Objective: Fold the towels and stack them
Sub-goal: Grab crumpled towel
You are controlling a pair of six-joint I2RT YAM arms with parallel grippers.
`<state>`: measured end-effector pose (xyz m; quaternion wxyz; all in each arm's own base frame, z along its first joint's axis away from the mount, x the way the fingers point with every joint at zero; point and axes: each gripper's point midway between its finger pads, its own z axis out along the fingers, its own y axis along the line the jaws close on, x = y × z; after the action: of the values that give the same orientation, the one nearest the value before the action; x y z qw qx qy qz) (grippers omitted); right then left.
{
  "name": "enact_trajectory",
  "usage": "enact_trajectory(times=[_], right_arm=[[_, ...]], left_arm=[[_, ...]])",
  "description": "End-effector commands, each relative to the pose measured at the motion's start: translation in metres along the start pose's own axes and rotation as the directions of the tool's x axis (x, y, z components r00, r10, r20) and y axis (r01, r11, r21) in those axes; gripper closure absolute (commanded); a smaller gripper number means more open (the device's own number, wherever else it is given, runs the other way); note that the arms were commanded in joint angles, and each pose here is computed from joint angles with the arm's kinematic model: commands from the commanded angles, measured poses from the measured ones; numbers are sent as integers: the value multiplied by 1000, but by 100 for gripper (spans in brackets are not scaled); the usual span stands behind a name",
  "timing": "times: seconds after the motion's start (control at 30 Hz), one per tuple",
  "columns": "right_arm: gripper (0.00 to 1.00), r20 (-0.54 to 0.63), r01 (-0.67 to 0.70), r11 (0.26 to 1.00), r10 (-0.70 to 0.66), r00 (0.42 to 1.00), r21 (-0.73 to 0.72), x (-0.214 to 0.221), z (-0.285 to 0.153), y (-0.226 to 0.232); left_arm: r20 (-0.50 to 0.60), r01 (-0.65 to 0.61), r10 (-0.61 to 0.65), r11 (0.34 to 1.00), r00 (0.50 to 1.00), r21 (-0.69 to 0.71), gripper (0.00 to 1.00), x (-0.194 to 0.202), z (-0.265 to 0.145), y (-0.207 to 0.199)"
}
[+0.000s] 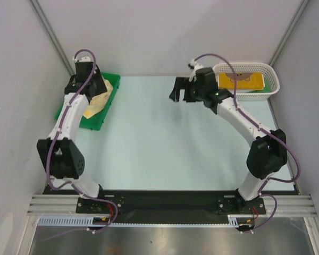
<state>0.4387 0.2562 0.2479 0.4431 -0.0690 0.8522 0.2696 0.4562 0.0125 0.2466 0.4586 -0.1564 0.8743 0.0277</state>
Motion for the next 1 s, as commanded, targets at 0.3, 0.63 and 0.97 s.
enact_trajectory(times=[0.3,0.63,0.97], right_arm=[[0,-162,-39,991,18,987,-128,96,-16,11],[0,-201,-41,992,16,979,-120,107,-3,4],[0,-163,26,988,-51,985,-153,98,-36,23]], left_arm=[[-239,-87,46,983,970,-164,34,38,162,74],[-319,-108,35,970,947,-216,50,63,232,98],[58,-43,36,990,998,134,100,-90,67,-19]])
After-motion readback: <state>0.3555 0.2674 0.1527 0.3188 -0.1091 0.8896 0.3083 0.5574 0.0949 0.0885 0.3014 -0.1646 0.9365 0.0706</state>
